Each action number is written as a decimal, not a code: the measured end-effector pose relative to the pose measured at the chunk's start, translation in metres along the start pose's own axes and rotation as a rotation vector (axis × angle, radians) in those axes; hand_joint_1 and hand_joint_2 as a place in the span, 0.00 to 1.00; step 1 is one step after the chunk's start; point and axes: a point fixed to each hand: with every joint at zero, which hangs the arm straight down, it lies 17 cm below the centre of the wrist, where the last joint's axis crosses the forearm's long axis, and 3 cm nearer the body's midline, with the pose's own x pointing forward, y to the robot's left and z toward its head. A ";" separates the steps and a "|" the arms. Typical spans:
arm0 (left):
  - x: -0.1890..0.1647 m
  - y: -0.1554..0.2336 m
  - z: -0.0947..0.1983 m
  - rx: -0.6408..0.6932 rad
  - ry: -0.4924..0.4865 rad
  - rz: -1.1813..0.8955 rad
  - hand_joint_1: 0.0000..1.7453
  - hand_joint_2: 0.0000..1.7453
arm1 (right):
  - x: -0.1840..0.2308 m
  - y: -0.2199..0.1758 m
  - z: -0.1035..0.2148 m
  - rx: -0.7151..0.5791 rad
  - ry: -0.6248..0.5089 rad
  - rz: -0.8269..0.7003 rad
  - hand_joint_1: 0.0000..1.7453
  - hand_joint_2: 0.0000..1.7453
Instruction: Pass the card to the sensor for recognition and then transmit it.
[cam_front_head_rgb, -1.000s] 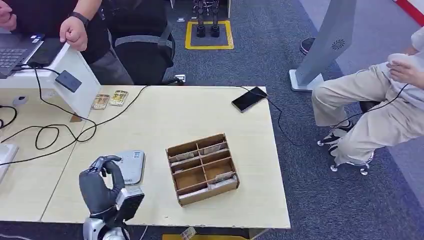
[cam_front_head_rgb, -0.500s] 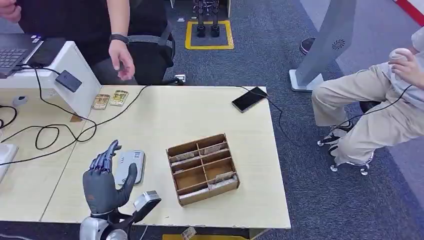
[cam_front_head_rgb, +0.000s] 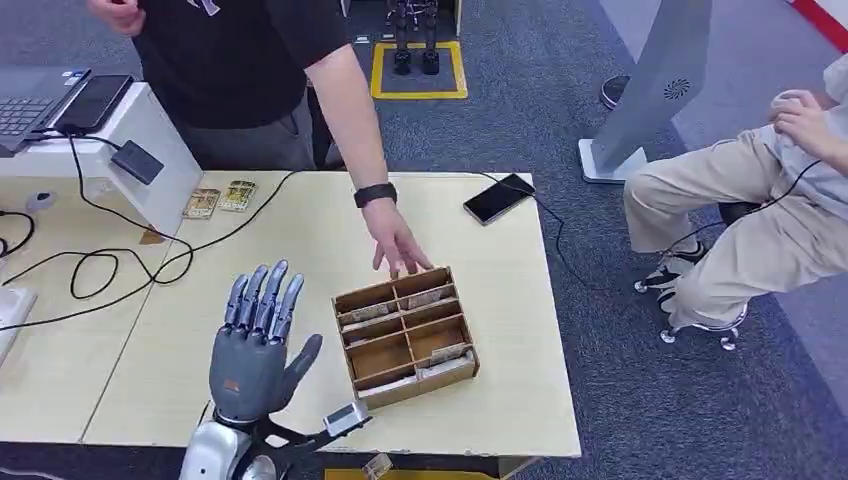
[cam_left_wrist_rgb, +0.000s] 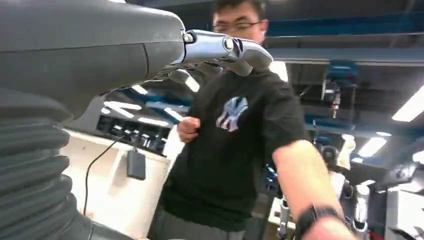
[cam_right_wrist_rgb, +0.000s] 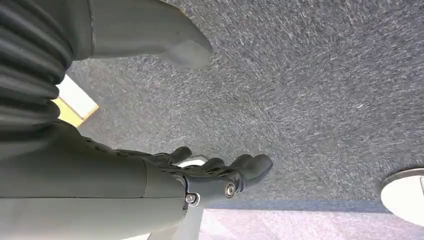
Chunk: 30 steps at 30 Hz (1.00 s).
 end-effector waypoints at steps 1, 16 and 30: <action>0.002 0.000 -0.001 0.002 -0.004 0.003 0.00 1.00 | 0.000 0.000 0.000 0.000 0.000 0.000 0.00 1.00; 0.060 -0.030 -0.022 -0.051 -0.041 0.098 0.00 1.00 | 0.004 0.002 -0.004 0.015 -0.009 0.011 0.00 1.00; 0.116 -0.106 0.021 -0.261 -0.262 0.106 0.00 1.00 | 0.007 0.006 -0.003 0.028 -0.017 0.010 0.00 1.00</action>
